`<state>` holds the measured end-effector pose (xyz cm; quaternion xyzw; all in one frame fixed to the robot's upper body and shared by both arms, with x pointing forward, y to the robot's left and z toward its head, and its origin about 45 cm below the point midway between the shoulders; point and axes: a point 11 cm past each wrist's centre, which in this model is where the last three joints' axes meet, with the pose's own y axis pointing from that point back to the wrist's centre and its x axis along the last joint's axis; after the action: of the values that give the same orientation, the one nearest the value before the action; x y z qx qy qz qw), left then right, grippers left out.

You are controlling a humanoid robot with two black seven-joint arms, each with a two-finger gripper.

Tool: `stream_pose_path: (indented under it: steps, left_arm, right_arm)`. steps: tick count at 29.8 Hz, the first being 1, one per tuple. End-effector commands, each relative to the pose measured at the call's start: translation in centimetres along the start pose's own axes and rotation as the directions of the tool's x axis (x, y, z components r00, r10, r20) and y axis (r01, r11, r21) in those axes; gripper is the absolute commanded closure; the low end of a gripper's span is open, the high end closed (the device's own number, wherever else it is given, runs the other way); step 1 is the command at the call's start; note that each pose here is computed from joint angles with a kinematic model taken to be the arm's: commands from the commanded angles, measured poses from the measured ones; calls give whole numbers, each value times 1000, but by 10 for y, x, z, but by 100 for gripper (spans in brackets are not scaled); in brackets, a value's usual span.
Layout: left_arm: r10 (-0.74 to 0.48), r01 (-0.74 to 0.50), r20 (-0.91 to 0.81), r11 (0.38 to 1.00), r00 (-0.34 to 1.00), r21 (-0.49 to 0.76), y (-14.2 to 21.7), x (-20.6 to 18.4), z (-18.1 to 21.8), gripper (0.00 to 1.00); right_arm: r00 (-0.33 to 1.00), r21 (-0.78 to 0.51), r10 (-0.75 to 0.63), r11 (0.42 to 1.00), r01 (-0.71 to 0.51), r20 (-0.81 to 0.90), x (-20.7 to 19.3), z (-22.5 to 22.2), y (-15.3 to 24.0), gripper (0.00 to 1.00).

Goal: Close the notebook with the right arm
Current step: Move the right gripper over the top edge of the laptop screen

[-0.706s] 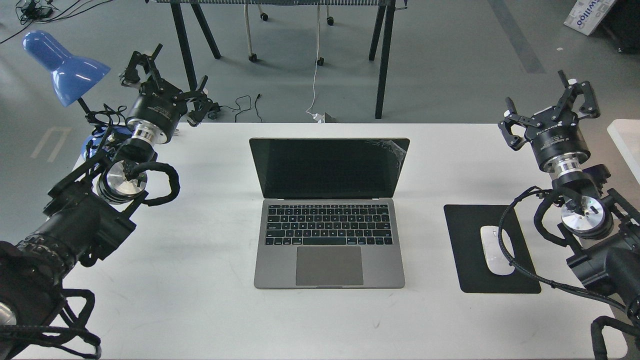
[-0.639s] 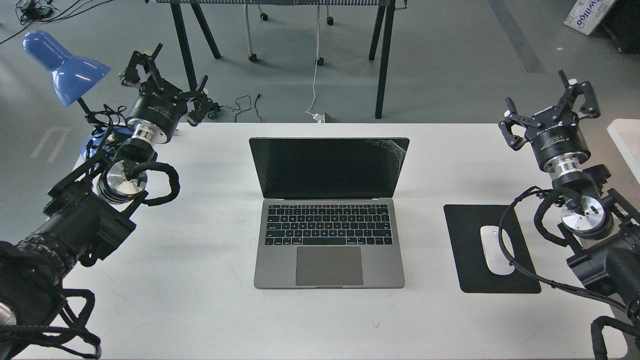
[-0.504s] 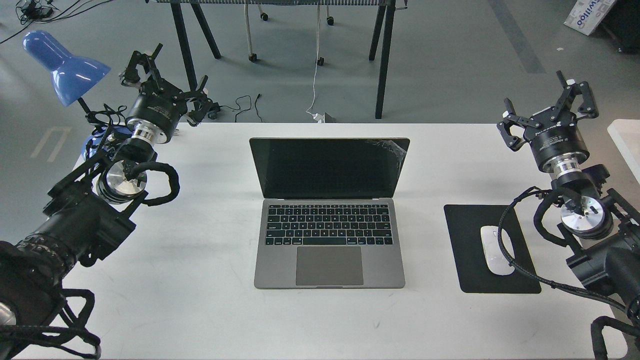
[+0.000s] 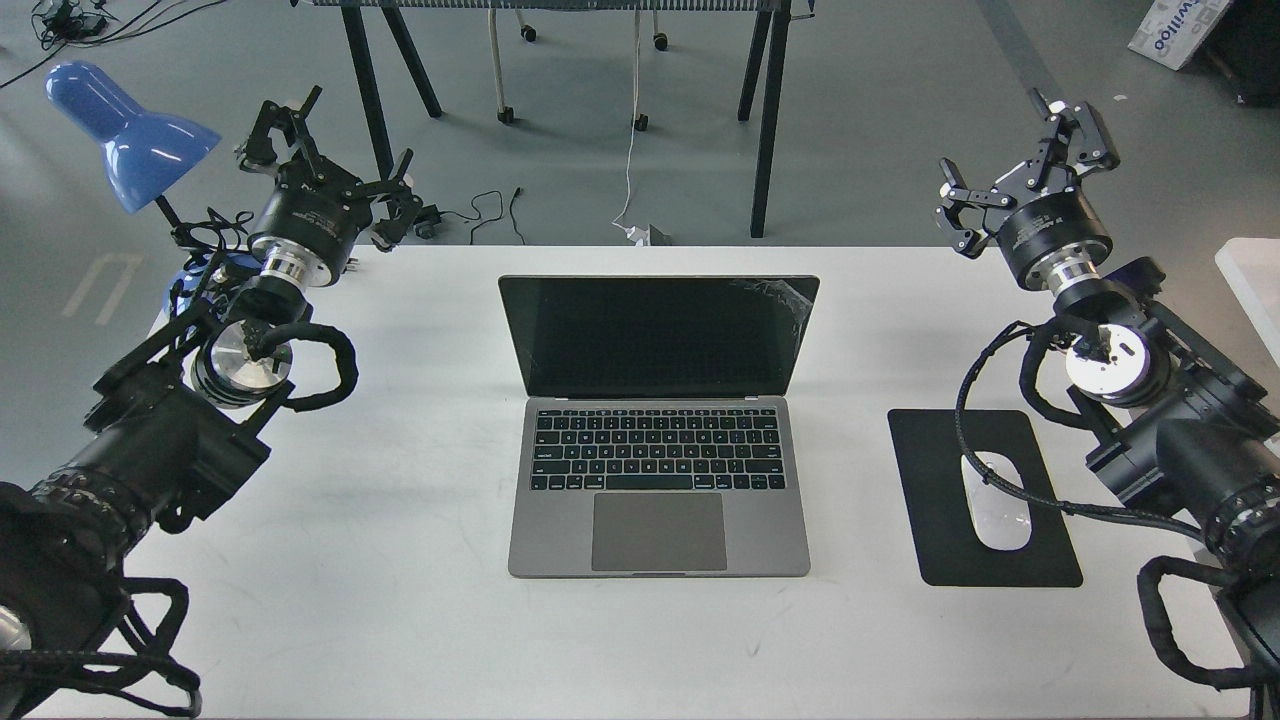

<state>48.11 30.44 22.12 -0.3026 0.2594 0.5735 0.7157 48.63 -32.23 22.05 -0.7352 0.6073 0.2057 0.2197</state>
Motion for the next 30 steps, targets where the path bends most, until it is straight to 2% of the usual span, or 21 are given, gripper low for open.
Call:
stream_pose_path:
  steps: [1,11,17,30]
  left_arm:
    - [0,0,0,1000,1000,0,0,0,0,0]
    - [0,0,0,1000,1000,0,0,0,0,0]
    - [-1,1,-1,1000,1000,0,0,0,0,0]
    - [0,0,1,1000,1000,1,1,1,0,0]
  right_arm:
    - [1000,-30,-23,999,23,-15,-21,12,-16,0]
    - [988,-165,-152,975,146,-26,-71,69,-21,0]
    - [963,-247,-268,935,254,-26,-99,90,-14,0]
    - [926,-369,-378,861,351,0,-94,112,38,0]
